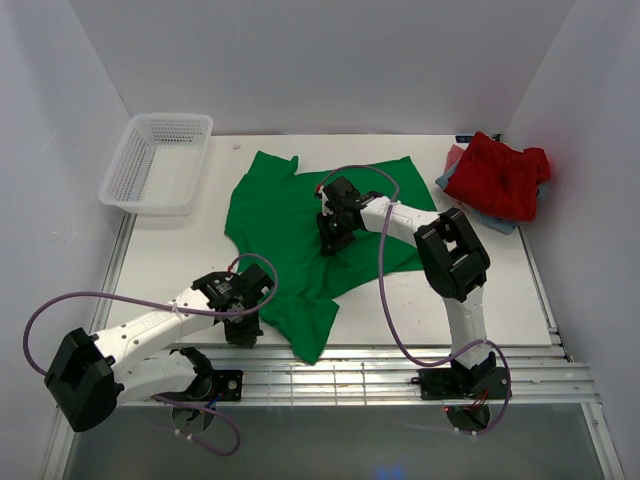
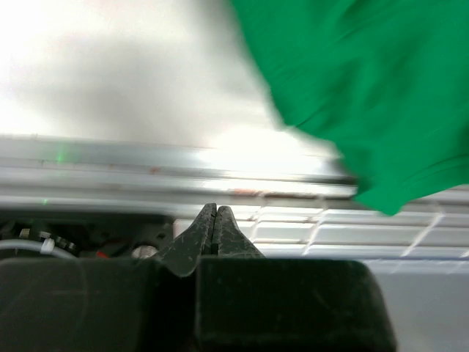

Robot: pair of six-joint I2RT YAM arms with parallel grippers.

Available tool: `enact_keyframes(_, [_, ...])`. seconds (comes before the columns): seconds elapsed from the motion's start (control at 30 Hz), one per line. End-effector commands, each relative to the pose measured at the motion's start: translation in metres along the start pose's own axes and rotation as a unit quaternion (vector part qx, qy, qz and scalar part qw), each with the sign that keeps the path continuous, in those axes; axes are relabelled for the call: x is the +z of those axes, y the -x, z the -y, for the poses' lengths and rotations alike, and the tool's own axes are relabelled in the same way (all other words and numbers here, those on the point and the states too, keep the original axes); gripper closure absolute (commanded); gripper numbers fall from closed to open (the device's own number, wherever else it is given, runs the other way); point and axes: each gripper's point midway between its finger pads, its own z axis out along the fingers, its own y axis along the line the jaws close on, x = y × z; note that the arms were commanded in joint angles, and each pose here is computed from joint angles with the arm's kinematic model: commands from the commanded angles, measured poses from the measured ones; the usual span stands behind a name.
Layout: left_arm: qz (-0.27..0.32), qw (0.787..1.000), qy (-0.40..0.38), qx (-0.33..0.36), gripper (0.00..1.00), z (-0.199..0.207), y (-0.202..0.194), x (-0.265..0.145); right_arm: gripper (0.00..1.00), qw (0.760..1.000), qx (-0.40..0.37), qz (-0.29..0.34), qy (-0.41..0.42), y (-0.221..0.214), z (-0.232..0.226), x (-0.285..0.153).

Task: Fold and stack the t-shirts
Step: Flatten the tshirt out

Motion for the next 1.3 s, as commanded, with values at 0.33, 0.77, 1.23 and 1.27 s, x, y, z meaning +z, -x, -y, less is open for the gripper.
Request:
enact_keyframes(0.33, [0.256,0.965,-0.044,0.02,1.0,0.081,0.149,-0.093,0.71,0.999,-0.008,0.029,-0.044,0.016,0.008,-0.034])
enact_keyframes(0.77, [0.22,0.974,0.056,-0.022,1.0,0.046,0.305,0.041,0.68,0.971,0.084,0.106,-0.2,0.065,0.124,-0.133])
enact_keyframes(1.23, [0.152,0.983,0.09,-0.048,1.0,-0.004,0.332,0.107,0.7,0.95,0.132,-0.036,-0.282,-0.057,0.185,-0.111])
enact_keyframes(1.27, [0.156,0.982,0.089,-0.05,1.0,-0.005,0.342,0.11,0.71,0.948,0.135,-0.045,-0.283,-0.065,0.184,-0.111])
